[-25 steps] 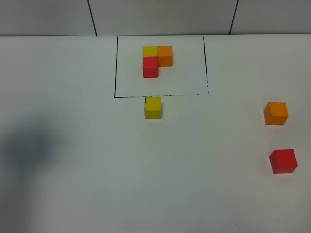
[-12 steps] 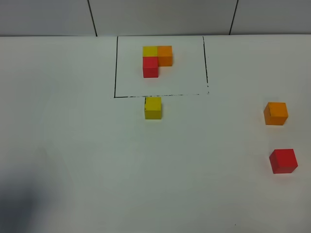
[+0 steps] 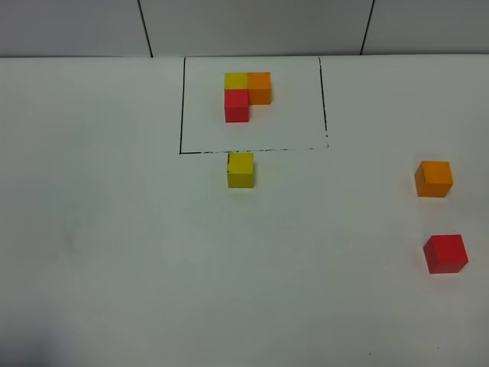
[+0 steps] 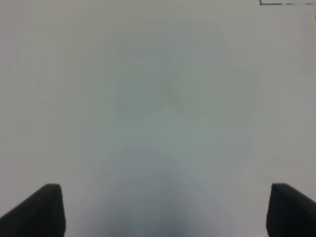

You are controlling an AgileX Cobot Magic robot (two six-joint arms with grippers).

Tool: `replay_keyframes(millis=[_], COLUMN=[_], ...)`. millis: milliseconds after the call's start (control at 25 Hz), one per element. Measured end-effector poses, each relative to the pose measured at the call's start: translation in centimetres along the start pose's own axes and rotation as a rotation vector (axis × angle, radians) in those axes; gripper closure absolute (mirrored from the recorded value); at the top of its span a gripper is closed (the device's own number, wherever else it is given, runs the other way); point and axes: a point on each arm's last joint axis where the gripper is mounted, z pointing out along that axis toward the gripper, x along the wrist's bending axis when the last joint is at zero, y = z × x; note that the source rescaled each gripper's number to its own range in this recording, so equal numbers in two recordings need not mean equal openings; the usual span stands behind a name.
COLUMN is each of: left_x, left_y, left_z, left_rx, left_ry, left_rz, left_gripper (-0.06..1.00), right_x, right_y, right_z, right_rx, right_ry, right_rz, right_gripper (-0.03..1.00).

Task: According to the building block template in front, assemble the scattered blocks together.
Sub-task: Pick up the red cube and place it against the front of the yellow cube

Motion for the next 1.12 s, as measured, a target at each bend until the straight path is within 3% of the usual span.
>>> replay_keyframes(millis=[200, 480, 1120], left_x=[-0.6, -0.9, -0.9], left_y=[-1.6, -2.6, -2.6], left_z=[-0.3, -1.3, -1.4], left_rx=[-0.073, -0.171, -0.172], left_ry=[-0.073, -0.099, -0.107], left_rz=[0.013, 0.028, -0.003], left_gripper=[0.19, 0.2, 0.2], right_x=[0.0, 0.0, 0.0], right_y=[0.0, 0.0, 0.0], right_z=[0.0, 0.0, 0.0], right_rx=[0.0, 0.0, 0.0], right_ry=[0.0, 0.0, 0.0], right_rz=[0.0, 0.0, 0.001], right_gripper=[0.17, 0.17, 0.17])
